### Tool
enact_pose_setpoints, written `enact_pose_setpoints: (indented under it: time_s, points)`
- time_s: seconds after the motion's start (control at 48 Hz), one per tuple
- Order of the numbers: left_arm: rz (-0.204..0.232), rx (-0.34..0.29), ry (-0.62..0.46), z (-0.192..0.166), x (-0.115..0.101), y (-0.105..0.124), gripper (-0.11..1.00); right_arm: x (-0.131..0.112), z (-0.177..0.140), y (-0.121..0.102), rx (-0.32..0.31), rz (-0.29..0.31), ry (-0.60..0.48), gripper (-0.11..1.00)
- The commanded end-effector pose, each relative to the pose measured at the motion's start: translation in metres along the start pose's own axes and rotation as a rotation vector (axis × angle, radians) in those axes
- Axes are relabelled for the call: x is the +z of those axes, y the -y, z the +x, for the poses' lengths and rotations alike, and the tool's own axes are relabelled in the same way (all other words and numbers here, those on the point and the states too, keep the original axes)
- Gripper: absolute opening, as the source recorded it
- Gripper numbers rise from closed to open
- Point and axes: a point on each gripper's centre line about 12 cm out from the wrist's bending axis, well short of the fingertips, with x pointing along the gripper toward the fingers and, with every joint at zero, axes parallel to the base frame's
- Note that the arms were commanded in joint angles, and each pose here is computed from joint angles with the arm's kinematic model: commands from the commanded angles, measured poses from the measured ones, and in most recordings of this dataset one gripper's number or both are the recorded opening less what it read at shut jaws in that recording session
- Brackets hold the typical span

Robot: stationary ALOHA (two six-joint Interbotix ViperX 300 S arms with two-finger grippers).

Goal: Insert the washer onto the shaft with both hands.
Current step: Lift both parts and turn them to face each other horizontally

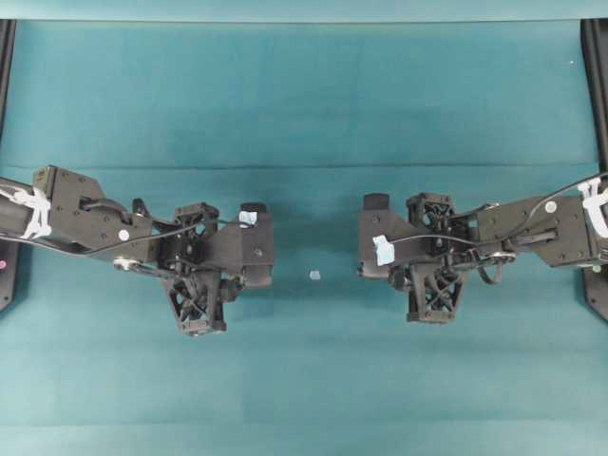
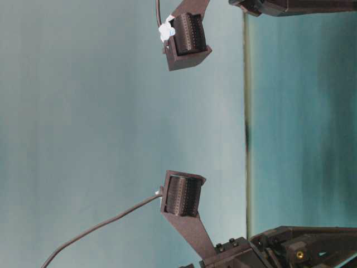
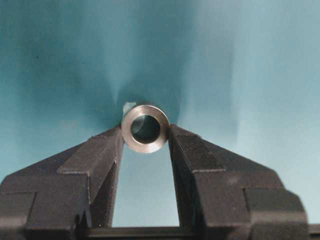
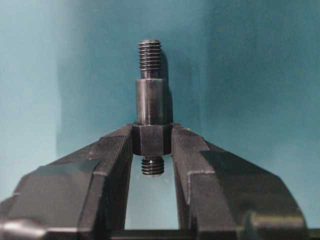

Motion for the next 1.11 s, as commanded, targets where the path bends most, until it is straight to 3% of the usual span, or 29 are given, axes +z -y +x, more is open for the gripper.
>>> enact_pose_setpoints:
  time_s: [0.0,0.229,0.751,1.084]
  points:
    - [0.006,-0.005,0.04,-0.006,0.01,0.002,0.35,0.004,-0.002,-0.002,0.002,-0.009,0.012,0.0]
    - [0.004,-0.019,0.141,-0.016,0.022,0.003,0.35,0.003,-0.006,-0.004,0.008,-0.017,0.046,0.0]
    - [-0.013,-0.064,0.38,-0.053,0.027,0.008,0.35,0.009,-0.054,-0.006,0.043,0.014,0.375,0.0]
    - [-0.038,-0.097,0.547,-0.059,0.028,0.008,0.35,0.007,-0.061,-0.01,0.063,0.002,0.494,0.0]
